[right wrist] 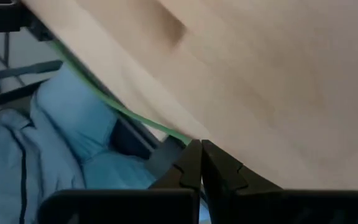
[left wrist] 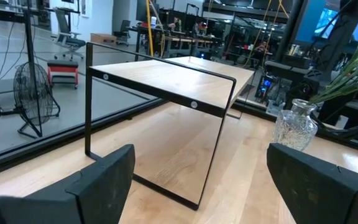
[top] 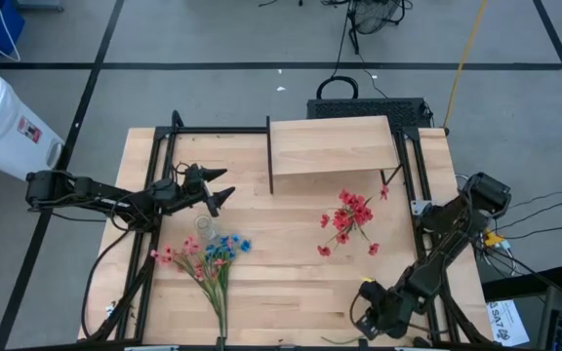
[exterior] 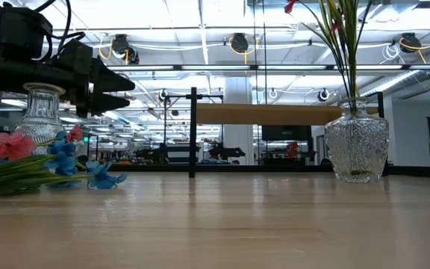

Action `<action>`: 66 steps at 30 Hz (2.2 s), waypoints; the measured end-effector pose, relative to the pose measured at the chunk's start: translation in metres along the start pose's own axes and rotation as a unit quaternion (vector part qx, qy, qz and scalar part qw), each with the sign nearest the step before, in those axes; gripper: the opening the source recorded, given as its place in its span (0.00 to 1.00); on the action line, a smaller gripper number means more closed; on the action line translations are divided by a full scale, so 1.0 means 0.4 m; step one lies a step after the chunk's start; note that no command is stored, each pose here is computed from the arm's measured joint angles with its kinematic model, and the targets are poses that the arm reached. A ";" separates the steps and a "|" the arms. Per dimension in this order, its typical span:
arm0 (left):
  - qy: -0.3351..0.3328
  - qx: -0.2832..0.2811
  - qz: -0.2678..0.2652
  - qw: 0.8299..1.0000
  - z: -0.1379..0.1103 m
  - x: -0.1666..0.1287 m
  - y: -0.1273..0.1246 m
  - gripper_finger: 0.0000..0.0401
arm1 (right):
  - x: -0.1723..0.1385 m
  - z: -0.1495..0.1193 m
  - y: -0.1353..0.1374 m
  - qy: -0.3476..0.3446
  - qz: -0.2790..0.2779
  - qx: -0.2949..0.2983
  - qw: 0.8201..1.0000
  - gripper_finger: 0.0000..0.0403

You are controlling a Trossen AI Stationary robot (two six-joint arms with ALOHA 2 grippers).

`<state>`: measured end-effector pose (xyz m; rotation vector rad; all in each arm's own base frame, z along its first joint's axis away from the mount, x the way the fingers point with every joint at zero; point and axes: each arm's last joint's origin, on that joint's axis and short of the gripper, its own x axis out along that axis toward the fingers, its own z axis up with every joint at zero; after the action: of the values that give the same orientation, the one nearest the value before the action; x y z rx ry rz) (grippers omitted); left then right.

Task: Pick and place flowers into a vace then onto a shelf
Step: Put the black tulip into the right transparent vase

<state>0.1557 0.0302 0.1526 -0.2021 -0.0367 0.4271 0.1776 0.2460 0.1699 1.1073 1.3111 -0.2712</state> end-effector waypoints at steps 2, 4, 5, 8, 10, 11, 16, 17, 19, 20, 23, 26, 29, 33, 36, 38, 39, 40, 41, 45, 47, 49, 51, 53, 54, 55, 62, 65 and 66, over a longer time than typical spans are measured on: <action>0.000 0.000 0.000 1.000 0.000 0.000 0.000 0.91 | -0.004 -0.018 0.002 0.004 0.006 0.016 1.000 0.00; 0.000 0.000 0.000 1.000 0.000 0.000 0.000 0.91 | -0.005 -0.033 0.001 0.019 0.005 0.025 0.999 0.00; 0.000 0.000 0.000 1.000 0.000 0.000 0.000 0.91 | -0.004 -0.041 -0.003 0.022 0.001 0.029 0.999 0.00; 0.000 0.000 0.000 1.000 0.000 0.000 0.000 0.91 | -0.003 -0.054 -0.010 0.026 -0.003 0.025 0.999 0.00; 0.000 0.000 0.000 1.000 0.000 0.000 0.000 0.91 | -0.005 -0.059 -0.015 0.028 -0.010 0.020 0.999 0.00; 0.000 0.000 0.000 1.000 0.000 0.000 0.000 0.91 | -0.005 -0.058 -0.020 0.028 -0.022 0.018 0.999 0.00; 0.000 0.000 0.000 1.000 0.000 0.000 0.000 0.91 | -0.004 -0.054 -0.028 0.015 -0.036 0.018 0.999 0.00; 0.000 0.000 0.000 1.000 0.000 0.000 0.000 0.91 | -0.004 -0.054 -0.029 0.015 -0.038 0.021 0.999 0.01; 0.000 0.000 0.000 1.000 0.000 0.000 0.000 0.91 | -0.004 -0.053 -0.031 0.021 -0.045 0.027 0.998 0.01; 0.000 0.000 0.000 1.000 0.000 0.000 0.000 0.91 | -0.004 -0.054 -0.030 0.027 -0.045 0.031 0.998 0.01; 0.000 0.000 0.000 1.000 0.000 0.000 0.000 0.91 | -0.004 -0.057 -0.027 0.040 -0.041 0.032 0.998 0.02; 0.000 0.000 0.000 1.000 0.000 0.000 0.000 0.91 | -0.004 -0.054 -0.025 0.039 -0.040 0.026 0.998 0.06; 0.000 0.000 0.000 1.000 0.000 0.000 0.000 0.91 | 0.007 -0.053 -0.028 0.037 -0.046 0.025 0.998 0.14; 0.000 0.000 0.000 1.000 0.000 0.000 0.000 0.91 | 0.040 -0.056 -0.032 0.047 -0.056 0.021 0.997 0.26; 0.000 0.000 0.000 1.000 0.000 0.000 0.000 0.91 | 0.055 -0.055 -0.036 0.045 -0.062 0.017 0.997 0.34; 0.000 0.000 0.000 1.000 0.000 0.000 0.000 0.91 | 0.061 -0.054 -0.038 0.044 -0.066 0.012 0.997 0.38; 0.000 0.000 0.000 1.000 0.000 0.000 0.000 0.91 | 0.063 -0.053 -0.042 0.041 -0.073 0.007 0.996 0.39; 0.000 0.000 0.000 1.000 0.000 0.000 0.000 0.91 | 0.066 -0.052 -0.045 0.040 -0.079 0.004 0.996 0.40; 0.000 0.000 0.000 1.000 0.000 0.000 0.000 0.91 | 0.068 -0.052 -0.046 0.041 -0.081 0.002 0.996 0.41; 0.000 0.000 0.000 1.000 0.000 0.000 0.000 0.91 | 0.070 -0.055 -0.046 0.051 -0.083 -0.003 0.995 0.42; 0.000 0.000 0.000 1.000 0.000 0.000 0.000 0.91 | 0.070 -0.057 -0.045 0.053 -0.080 -0.004 0.995 0.41; 0.000 0.000 0.000 1.000 0.000 0.000 0.000 0.91 | 0.070 -0.057 -0.045 0.053 -0.080 0.001 0.995 0.40; 0.000 0.000 0.000 1.000 0.000 0.000 0.000 0.91 | 0.070 -0.057 -0.045 0.053 -0.081 0.010 0.995 0.37; 0.000 0.000 0.000 1.000 0.000 0.000 0.000 0.91 | 0.072 -0.059 -0.044 0.062 -0.078 0.011 0.995 0.33; 0.000 0.000 0.000 1.000 0.000 0.000 0.000 0.91 | 0.072 -0.061 -0.041 0.072 -0.074 0.012 0.995 0.30; 0.000 0.000 0.000 1.000 0.000 0.000 0.000 0.91 | 0.073 -0.063 -0.039 0.077 -0.069 0.014 0.995 0.27; 0.000 0.000 0.000 1.000 0.000 0.000 0.000 0.91 | 0.072 -0.064 -0.037 0.077 -0.066 0.018 0.995 0.04; 0.000 0.000 0.000 1.000 0.000 0.000 0.000 0.91 | 0.071 -0.057 -0.040 0.071 -0.074 0.022 0.994 0.02; 0.000 0.000 0.000 1.000 0.000 0.000 0.000 0.91 | 0.072 -0.054 -0.039 0.070 -0.074 0.024 0.995 0.02</action>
<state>0.1558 0.0302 0.1527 -0.2021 -0.0369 0.4269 0.1617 0.2665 0.1407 1.0862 1.5212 -0.3419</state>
